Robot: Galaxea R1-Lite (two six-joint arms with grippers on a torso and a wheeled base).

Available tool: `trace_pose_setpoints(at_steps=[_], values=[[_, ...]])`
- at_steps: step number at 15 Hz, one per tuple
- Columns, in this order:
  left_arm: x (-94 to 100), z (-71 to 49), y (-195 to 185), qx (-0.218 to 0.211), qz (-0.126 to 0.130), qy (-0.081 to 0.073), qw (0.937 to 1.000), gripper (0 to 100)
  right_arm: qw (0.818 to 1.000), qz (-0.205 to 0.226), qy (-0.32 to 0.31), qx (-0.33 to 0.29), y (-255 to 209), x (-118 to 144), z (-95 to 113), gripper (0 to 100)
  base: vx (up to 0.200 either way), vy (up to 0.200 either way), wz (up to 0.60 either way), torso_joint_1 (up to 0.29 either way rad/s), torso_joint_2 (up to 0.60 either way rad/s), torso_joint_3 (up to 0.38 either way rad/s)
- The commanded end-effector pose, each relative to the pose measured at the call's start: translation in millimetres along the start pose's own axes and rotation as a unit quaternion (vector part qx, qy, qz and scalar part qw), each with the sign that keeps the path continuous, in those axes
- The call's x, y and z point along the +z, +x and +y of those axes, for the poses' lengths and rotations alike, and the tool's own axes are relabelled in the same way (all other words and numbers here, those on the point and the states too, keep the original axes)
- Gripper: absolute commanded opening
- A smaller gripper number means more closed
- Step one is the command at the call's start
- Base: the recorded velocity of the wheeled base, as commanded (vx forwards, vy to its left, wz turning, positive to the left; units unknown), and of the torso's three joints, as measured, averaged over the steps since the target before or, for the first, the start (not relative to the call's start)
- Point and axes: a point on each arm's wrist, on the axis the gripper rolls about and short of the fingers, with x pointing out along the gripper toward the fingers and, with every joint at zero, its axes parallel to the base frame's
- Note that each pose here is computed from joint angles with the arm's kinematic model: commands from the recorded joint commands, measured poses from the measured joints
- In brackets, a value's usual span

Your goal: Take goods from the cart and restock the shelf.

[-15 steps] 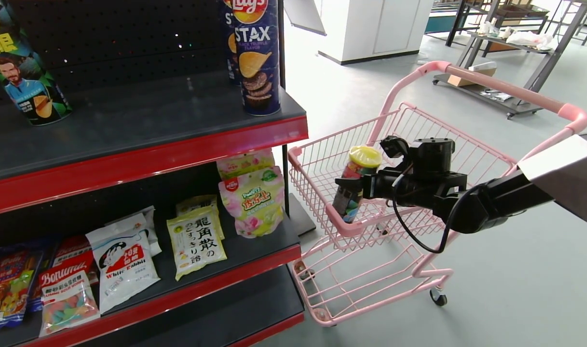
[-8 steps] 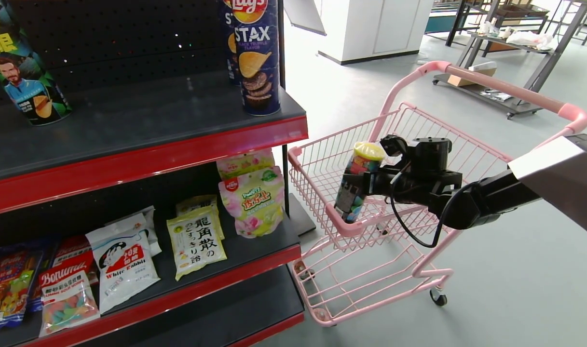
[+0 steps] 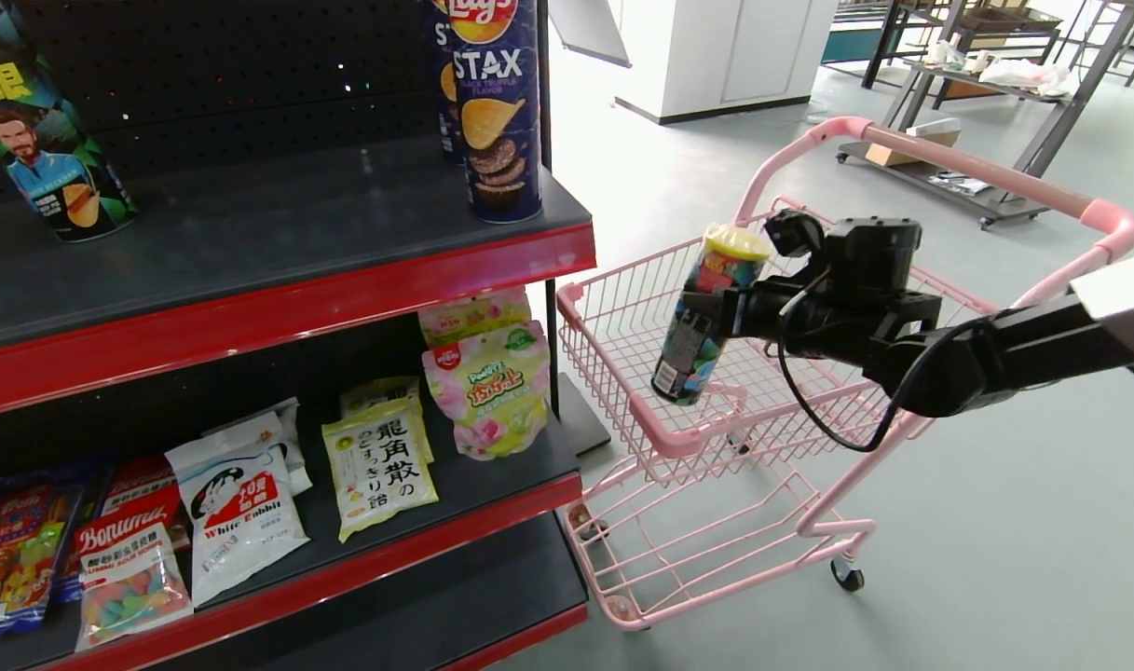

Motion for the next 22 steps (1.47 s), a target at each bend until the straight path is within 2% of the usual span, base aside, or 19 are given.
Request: trace_pose_setpoints(at_steps=[1,3,5,6,7,8,11,12,16,22], values=[[0.1,0.0,0,0.000,0.000,-0.001,1.0000,100,0.997,-0.075,-0.027,0.020,-95,88,51,0,0.000,0.000,0.00,0.000,0.00,0.000],[0.1,0.0,0,0.000,0.000,-0.002,1.0000,100,0.997,-0.058,-0.028,0.040,-152,102,83,0,0.000,0.000,0.00,0.000,0.00,0.000],[0.1,0.0,0,0.000,0.000,-0.001,1.0000,100,0.996,-0.031,-0.050,0.064,-192,91,106,0,0.000,0.000,0.00,0.000,0.00,0.000],[-0.1,0.0,0,0.000,0.001,-0.001,1.0000,100,0.995,-0.020,-0.073,0.069,-204,78,109,0,0.000,0.000,0.00,0.000,0.00,0.000],[-0.1,0.0,0,0.000,0.001,-0.001,1.0000,100,0.994,-0.013,-0.085,0.067,-206,71,108,0,0.000,0.000,0.00,0.000,0.00,0.000],[0.1,0.0,0,0.000,0.000,-0.001,1.0000,100,0.993,0.008,-0.112,0.047,-207,53,104,0,0.000,0.000,0.00,0.000,0.00,0.000],[0.1,0.0,0,0.000,0.000,0.000,1.0000,100,0.993,0.040,-0.103,0.042,-205,33,100,0,0.000,0.000,0.00,0.000,0.00,0.000],[-0.1,0.0,0,0.000,0.001,0.000,1.0000,100,0.992,0.047,-0.100,0.064,-203,30,100,0,0.000,0.000,0.00,0.000,0.00,0.000],[0.1,0.0,0,0.000,0.000,0.000,1.0000,100,0.990,0.051,-0.106,0.081,-195,31,106,0,0.000,0.000,0.00,0.000,0.00,0.000],[-0.1,0.0,0,0.000,0.001,0.000,1.0000,100,0.990,0.057,-0.104,0.079,-192,30,105,0,0.000,0.000,0.00,0.013,-0.06,-0.039]])
